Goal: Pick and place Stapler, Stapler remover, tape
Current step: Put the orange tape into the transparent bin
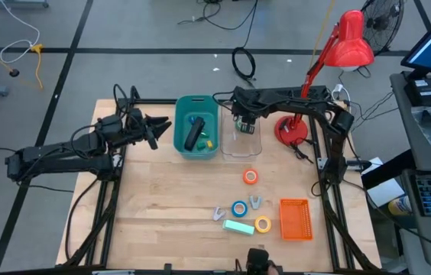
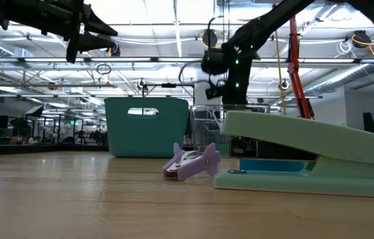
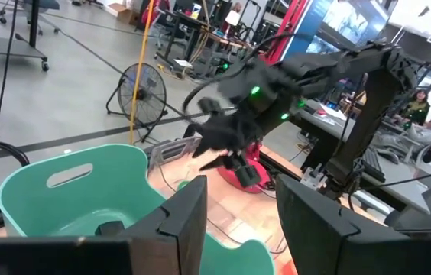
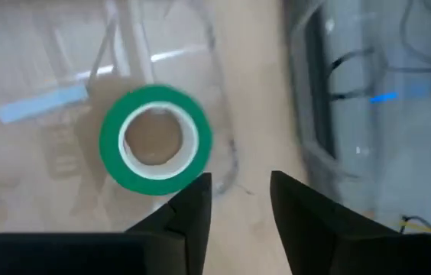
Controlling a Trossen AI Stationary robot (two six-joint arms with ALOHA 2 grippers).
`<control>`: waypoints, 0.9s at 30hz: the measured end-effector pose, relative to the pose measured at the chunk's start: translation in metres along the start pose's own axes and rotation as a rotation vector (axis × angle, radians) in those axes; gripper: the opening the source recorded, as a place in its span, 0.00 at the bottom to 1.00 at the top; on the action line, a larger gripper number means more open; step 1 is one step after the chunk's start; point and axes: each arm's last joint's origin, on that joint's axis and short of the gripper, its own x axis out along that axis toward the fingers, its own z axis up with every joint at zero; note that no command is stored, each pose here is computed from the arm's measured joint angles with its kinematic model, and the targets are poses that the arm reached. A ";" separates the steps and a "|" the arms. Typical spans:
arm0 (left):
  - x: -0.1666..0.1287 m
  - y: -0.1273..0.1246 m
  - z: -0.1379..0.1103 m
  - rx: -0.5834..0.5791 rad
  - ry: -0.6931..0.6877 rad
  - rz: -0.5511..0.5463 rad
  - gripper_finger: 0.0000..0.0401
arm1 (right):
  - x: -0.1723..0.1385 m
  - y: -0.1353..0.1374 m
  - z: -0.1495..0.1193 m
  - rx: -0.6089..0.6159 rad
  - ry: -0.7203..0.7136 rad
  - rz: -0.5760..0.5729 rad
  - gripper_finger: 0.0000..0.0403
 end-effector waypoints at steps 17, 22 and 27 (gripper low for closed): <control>0.000 -0.001 -0.001 -0.009 0.020 -0.037 0.39 | -0.174 0.024 -0.038 0.053 -0.399 0.358 0.22; 0.000 -0.002 -0.001 -0.012 0.031 -0.060 0.39 | -0.192 0.043 -0.067 0.091 -0.413 0.507 0.20; 0.000 -0.002 0.000 -0.048 0.026 -0.063 0.39 | -0.193 0.069 -0.097 0.140 -0.362 0.570 0.20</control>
